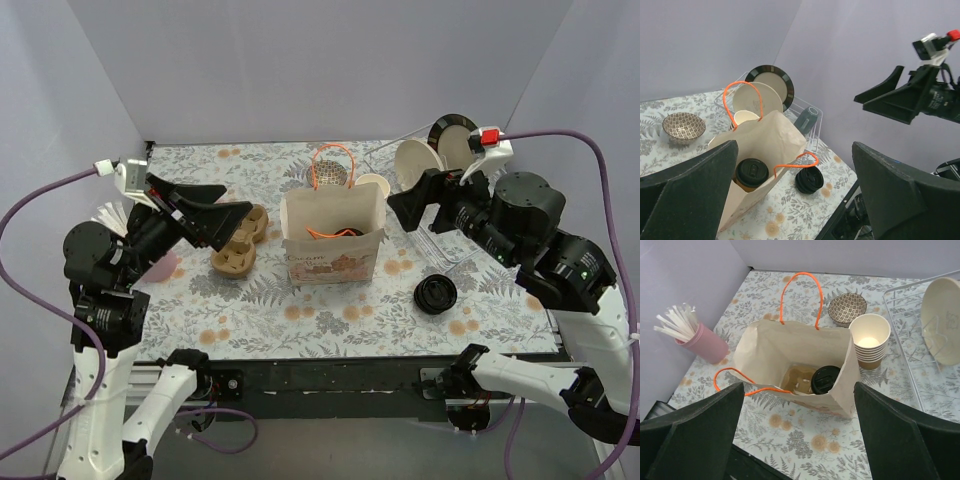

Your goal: Pack the takeout coffee

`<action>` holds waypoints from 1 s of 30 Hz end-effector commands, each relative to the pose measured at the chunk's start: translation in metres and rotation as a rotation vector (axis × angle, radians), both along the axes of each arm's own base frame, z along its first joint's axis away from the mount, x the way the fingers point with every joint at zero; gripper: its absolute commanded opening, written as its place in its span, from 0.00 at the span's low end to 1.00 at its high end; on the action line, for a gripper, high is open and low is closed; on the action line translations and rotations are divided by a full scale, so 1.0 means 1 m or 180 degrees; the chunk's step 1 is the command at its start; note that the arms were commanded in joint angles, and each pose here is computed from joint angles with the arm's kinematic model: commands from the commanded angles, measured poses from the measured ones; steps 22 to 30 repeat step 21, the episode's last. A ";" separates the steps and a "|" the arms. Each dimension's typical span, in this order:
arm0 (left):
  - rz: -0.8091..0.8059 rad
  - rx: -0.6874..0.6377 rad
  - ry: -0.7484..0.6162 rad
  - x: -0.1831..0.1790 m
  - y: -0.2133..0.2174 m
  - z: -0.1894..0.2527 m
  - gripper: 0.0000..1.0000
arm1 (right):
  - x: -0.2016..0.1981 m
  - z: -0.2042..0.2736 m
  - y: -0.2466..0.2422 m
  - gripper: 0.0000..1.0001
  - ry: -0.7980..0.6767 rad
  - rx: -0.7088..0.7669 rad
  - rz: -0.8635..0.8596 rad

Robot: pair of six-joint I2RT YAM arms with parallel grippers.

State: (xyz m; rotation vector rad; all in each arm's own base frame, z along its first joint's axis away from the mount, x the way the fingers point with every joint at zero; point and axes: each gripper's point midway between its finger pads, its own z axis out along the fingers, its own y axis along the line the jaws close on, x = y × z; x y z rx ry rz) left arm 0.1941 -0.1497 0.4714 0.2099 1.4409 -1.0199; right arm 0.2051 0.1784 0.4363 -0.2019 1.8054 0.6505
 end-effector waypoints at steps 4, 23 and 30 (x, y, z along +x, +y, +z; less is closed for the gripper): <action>0.0003 -0.0056 0.0002 -0.014 0.002 -0.007 0.98 | -0.007 -0.001 0.009 0.99 0.0026 0.0560 0.0066; 0.0085 -0.0041 0.0057 -0.028 0.008 -0.015 0.98 | -0.015 -0.005 0.007 0.99 0.0038 0.0591 0.0131; 0.0085 -0.0041 0.0057 -0.028 0.008 -0.015 0.98 | -0.015 -0.005 0.007 0.99 0.0038 0.0591 0.0131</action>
